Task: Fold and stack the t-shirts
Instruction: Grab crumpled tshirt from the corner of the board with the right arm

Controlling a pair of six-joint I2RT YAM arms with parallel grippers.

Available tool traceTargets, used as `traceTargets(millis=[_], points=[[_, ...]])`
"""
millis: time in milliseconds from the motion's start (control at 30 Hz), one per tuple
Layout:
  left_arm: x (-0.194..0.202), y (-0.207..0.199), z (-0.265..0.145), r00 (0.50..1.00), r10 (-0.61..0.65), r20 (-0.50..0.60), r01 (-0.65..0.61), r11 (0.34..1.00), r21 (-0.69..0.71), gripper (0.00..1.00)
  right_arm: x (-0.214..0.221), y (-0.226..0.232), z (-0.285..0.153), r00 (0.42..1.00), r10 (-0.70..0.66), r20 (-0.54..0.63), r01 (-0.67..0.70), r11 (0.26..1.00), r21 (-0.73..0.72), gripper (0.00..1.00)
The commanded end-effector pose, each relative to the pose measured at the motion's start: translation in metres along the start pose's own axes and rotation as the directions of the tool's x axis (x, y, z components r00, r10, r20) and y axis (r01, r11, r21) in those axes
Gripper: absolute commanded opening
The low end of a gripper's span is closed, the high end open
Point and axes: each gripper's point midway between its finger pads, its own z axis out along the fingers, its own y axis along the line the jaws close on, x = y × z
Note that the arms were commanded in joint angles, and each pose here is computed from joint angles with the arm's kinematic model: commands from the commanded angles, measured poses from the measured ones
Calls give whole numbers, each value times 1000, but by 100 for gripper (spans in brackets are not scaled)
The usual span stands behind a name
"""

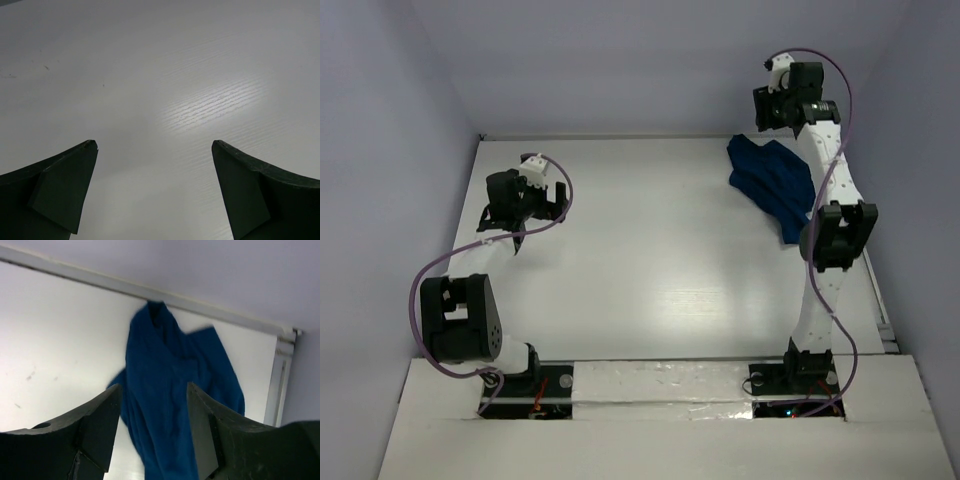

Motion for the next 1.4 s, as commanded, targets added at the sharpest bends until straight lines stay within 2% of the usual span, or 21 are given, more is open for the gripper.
traceTargets(millis=[0, 33, 333, 433, 533, 700, 1000, 1100, 1200, 1233, 1267, 1300, 1367], points=[[-26, -3, -9, 997, 31, 73, -32, 999, 15, 99, -7, 20, 3, 998, -22, -51, 16, 992, -124, 60], [-26, -4, -10, 997, 31, 75, -33, 999, 20, 99, 7, 21, 23, 996, -19, -86, 8, 991, -130, 60], [-26, -8, -9, 997, 21, 71, -24, 999, 41, 99, -13, 39, 46, 999, -42, 25, 45, 987, -155, 62], [-27, -13, -10, 997, 12, 70, -17, 998, 67, 99, -8, 36, 56, 999, -36, 7, 37, 990, -136, 65], [-28, -15, -9, 998, 6, 68, -12, 997, 83, 99, 16, 40, 70, 995, -79, -66, 71, 991, -110, 65], [-27, -17, -11, 998, 8, 60, -13, 996, 90, 99, 79, 19, 74, 952, -121, -282, 126, 992, 0, 65], [-31, -20, -14, 997, 8, 74, -16, 995, 102, 99, 132, 20, 40, 868, -160, -470, 164, 986, -32, 62], [-31, -21, -15, 997, 11, 77, -19, 994, 104, 99, 137, 13, 38, 859, -155, -488, 181, 983, 8, 60], [-33, -19, -19, 996, 10, 86, -18, 995, 97, 99, 140, 6, 36, 858, -152, -491, 201, 979, 48, 48], [-36, -19, -21, 996, 11, 93, -21, 995, 98, 99, 141, 5, 37, 858, -152, -491, 203, 978, 53, 26], [-36, -20, -21, 995, 10, 95, -20, 995, 101, 99, 143, 4, 37, 855, -148, -496, 205, 977, 61, 12], [-36, -21, -22, 995, 9, 96, -19, 994, 103, 99, 144, 0, 38, 855, -139, -499, 211, 973, 91, 5], [-38, -18, -24, 995, 11, 104, -21, 995, 95, 99, 146, 0, 38, 856, -139, -498, 212, 973, 93, 0]])
